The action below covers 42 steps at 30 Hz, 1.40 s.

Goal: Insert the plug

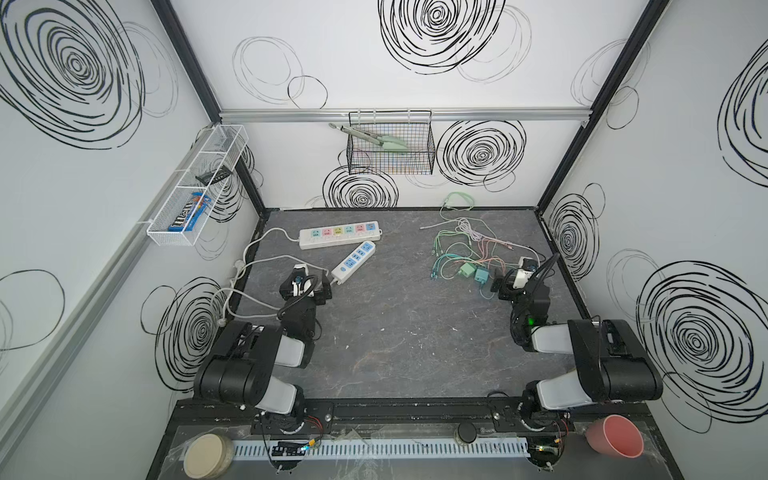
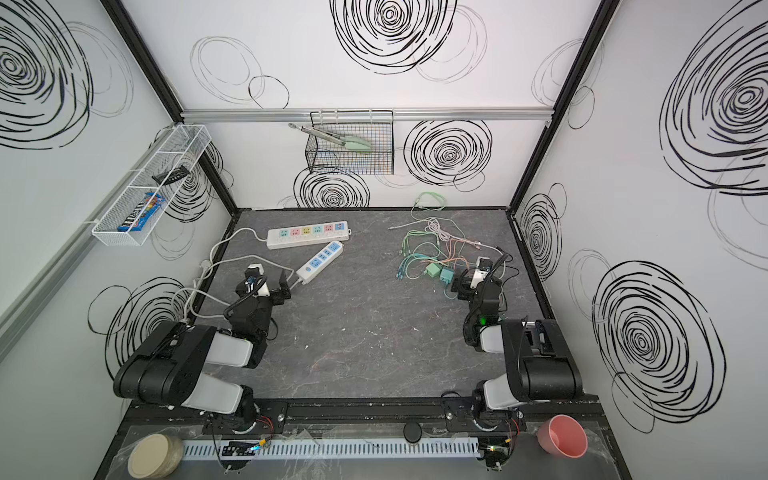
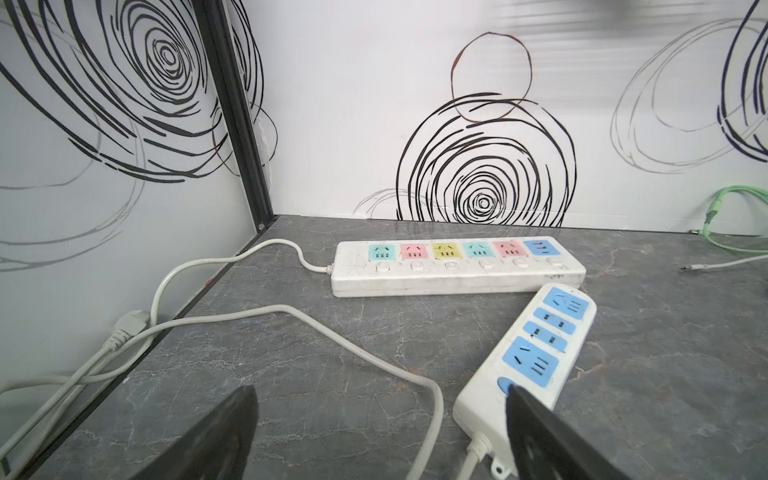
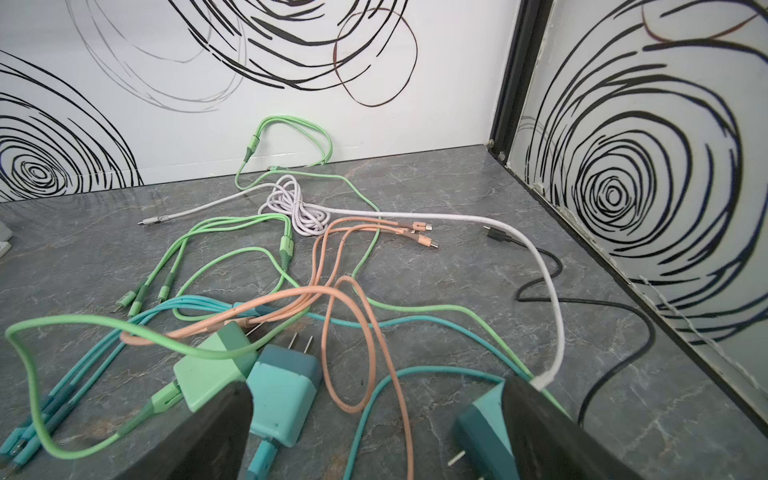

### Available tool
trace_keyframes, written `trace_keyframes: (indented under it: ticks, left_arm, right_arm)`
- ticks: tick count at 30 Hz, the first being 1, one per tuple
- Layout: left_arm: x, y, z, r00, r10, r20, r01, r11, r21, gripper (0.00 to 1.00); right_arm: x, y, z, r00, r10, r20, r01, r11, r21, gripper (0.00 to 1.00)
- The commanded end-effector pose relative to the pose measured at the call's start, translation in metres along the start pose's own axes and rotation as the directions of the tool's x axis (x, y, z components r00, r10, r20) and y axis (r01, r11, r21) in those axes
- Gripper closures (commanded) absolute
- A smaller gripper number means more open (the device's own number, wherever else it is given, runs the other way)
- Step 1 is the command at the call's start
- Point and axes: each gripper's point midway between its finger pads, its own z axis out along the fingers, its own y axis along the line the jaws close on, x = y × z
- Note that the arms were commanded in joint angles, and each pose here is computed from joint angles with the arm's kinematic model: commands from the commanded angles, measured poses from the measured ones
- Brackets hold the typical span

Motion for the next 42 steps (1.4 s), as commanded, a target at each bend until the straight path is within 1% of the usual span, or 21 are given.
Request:
trace_keyframes:
  ticks: [1,6,7,8,11,12,27,29,31,32,34,35,37,38,39,40,41,42]
  left_arm:
    - [-0.020,0.000,0.002,0.997,-0.016,0.076,0.016,1.000,0.001,0.04]
    - [-0.021,0.000,0.002,0.997,-0.018,0.077,0.018,1.000,0.010,0.04]
    - [-0.020,0.001,0.002,0.997,-0.025,0.075,0.024,0.999,0.021,0.04]
    - [-0.021,0.000,0.002,0.997,-0.031,0.076,0.027,0.999,0.042,0.04]
    - [-0.022,-0.010,-0.002,0.995,-0.059,0.083,0.042,0.980,0.194,0.04]
    - [-0.023,-0.011,-0.004,0.994,-0.062,0.092,0.042,0.978,0.206,0.04]
    - [-0.023,-0.012,-0.004,0.994,-0.061,0.092,0.041,0.977,0.210,0.04]
    - [-0.028,-0.014,-0.007,0.993,-0.057,0.104,0.032,0.974,0.226,0.04]
    - [-0.032,-0.009,-0.009,0.993,-0.062,0.104,0.040,0.979,0.201,0.04]
    - [-0.034,-0.003,-0.009,0.992,-0.073,0.102,0.056,0.985,0.163,0.04]
    - [-0.041,0.015,-0.010,0.989,-0.100,0.108,0.095,0.994,0.048,0.04]
    - [-0.045,0.027,-0.010,0.988,-0.109,0.110,0.113,0.993,-0.035,0.04]
    - [-0.053,0.044,-0.011,0.986,-0.131,0.101,0.148,0.971,-0.189,0.04]
    - [-0.055,0.050,-0.010,0.984,-0.158,0.085,0.174,0.955,-0.240,0.04]
    - [-0.057,0.049,-0.008,0.980,-0.186,0.063,0.196,0.948,-0.251,0.04]
    - [-0.061,0.044,-0.004,0.972,-0.231,0.047,0.236,0.943,-0.234,0.04]
    - [-0.066,0.038,0.000,0.964,-0.263,0.034,0.265,0.943,-0.203,0.04]
    - [-0.067,0.027,0.005,0.957,-0.289,-0.006,0.284,0.945,-0.162,0.04]
  right_arm:
    - [-0.007,0.001,-0.001,0.999,-0.001,0.035,0.002,1.000,-0.007,0.03]
    - [-0.007,0.000,-0.001,0.999,0.001,0.035,-0.001,1.000,-0.008,0.03]
    - [-0.007,0.001,0.000,0.999,0.001,0.032,0.000,1.000,-0.023,0.03]
    - [-0.006,0.003,0.001,1.000,-0.003,0.027,0.004,0.999,-0.033,0.03]
    - [-0.007,0.004,0.001,1.000,-0.005,0.028,0.006,0.999,-0.036,0.03]
    - [-0.007,0.003,0.001,1.000,-0.005,0.028,0.006,0.999,-0.035,0.03]
    - [-0.008,0.004,0.000,0.999,-0.005,0.032,0.006,0.999,-0.041,0.03]
    - [-0.011,0.005,0.006,1.000,-0.005,-0.003,0.005,0.999,-0.043,0.03]
    - [-0.021,0.006,0.012,0.999,-0.007,-0.042,0.005,0.999,-0.049,0.03]
    - [-0.028,0.007,0.014,0.999,-0.008,-0.054,0.005,0.999,-0.048,0.03]
    - [-0.048,0.001,0.016,0.999,0.031,-0.036,-0.032,0.999,-0.008,0.03]
    - [-0.059,-0.003,0.015,0.997,0.070,-0.016,-0.070,0.997,0.015,0.03]
    - [-0.078,-0.009,0.015,0.991,0.136,0.005,-0.136,0.989,0.051,0.03]
    - [-0.087,-0.012,0.015,0.985,0.173,0.008,-0.173,0.983,0.070,0.03]
    - [-0.092,-0.014,0.015,0.978,0.209,0.003,-0.209,0.974,0.089,0.03]
    - [-0.097,-0.017,0.015,0.969,0.249,-0.002,-0.247,0.963,0.108,0.03]
    - [-0.098,-0.019,0.015,0.957,0.290,-0.010,-0.287,0.950,0.121,0.03]
    - [-0.097,-0.019,0.014,0.940,0.340,-0.028,-0.334,0.934,0.125,0.03]
